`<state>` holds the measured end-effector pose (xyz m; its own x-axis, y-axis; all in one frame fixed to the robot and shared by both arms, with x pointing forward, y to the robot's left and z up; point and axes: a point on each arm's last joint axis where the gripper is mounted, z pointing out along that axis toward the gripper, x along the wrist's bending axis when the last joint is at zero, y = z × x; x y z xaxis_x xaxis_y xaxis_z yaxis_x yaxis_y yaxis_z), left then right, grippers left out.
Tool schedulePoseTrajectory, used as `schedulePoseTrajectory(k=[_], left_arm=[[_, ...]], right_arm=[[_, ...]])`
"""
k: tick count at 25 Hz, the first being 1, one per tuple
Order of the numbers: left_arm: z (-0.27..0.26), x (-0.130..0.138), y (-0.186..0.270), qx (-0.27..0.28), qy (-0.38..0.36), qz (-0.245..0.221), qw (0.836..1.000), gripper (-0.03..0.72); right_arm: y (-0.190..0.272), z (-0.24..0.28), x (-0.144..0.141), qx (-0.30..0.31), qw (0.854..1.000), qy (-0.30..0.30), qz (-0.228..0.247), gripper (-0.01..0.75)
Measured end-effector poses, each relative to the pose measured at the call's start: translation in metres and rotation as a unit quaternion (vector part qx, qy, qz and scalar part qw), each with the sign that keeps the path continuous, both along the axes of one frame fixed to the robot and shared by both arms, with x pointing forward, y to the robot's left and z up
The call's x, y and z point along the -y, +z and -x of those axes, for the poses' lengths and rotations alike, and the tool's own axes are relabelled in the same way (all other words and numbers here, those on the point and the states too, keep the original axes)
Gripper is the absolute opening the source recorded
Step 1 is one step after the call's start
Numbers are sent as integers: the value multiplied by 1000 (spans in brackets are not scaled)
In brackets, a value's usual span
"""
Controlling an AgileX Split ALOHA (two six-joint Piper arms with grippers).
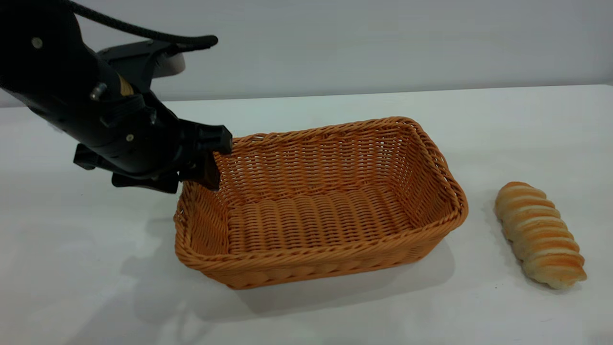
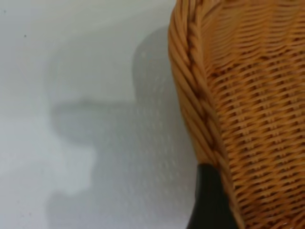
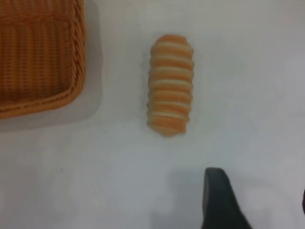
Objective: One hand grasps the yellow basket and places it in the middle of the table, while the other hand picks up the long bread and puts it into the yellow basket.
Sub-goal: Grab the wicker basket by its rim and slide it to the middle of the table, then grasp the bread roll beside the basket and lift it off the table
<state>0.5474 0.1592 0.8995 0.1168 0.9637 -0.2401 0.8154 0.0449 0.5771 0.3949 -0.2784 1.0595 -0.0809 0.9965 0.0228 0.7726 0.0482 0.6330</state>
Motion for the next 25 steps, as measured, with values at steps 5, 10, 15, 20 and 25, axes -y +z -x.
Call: schedulePoseTrajectory(k=[5, 10, 15, 20, 25], left_arm=[[-2, -10, 31, 39, 7, 10, 999, 536], [-1, -48, 72, 67, 56, 11, 996, 536], [12, -80, 105, 82, 56, -40, 994, 536], [30, -89, 126, 81, 24, -104, 991, 536], [45, -98, 134, 54, 18, -148, 987, 536]], right_arm=[[-12, -18, -5, -19, 1000, 22, 3, 472], [-28, -37, -11, -38, 998, 40, -2, 547], [-46, -54, -14, -61, 997, 40, -8, 591], [-64, -75, -18, -97, 995, 37, -8, 591], [-74, -103, -22, -122, 992, 37, -6, 591]])
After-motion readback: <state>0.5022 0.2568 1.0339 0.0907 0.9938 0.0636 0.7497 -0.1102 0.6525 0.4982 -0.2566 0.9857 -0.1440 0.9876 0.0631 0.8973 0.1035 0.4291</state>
